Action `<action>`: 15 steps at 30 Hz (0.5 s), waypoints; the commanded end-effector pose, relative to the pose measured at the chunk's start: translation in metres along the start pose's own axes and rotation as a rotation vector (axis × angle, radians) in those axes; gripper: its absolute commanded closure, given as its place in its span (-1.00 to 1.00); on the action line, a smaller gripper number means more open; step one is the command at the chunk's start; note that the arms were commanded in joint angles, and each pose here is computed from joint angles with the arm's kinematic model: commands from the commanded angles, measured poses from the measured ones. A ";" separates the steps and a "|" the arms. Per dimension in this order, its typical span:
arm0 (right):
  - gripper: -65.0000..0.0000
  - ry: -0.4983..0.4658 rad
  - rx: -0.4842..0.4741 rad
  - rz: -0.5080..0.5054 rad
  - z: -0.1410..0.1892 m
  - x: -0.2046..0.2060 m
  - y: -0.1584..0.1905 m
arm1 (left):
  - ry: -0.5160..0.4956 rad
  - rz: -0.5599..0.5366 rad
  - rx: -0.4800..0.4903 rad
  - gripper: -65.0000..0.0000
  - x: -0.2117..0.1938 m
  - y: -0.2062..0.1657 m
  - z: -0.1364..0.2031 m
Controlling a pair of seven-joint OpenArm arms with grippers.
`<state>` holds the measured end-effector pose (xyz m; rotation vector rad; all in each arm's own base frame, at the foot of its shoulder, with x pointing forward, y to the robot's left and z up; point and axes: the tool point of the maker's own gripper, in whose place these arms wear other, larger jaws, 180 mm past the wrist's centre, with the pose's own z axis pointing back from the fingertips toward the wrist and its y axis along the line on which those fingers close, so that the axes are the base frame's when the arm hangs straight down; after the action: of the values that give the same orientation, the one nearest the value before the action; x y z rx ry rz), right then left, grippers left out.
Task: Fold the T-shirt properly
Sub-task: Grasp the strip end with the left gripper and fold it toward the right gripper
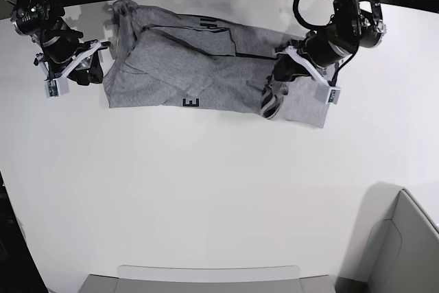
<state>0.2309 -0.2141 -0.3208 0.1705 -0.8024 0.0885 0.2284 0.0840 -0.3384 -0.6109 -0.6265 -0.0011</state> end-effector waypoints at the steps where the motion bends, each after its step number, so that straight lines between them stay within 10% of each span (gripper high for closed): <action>1: 0.43 -0.042 0.003 0.020 0.004 0.013 0.000 | -0.018 -0.017 -0.032 1.00 0.005 -0.010 0.000; 15: 0.43 -0.039 0.005 0.020 0.004 0.011 0.001 | -0.042 -0.002 -0.063 1.00 0.007 -0.021 -0.005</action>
<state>0.2308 -0.2141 -0.3209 0.1705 -0.8020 0.0884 0.2284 0.0688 -0.3365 -0.6485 -0.6303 -0.0069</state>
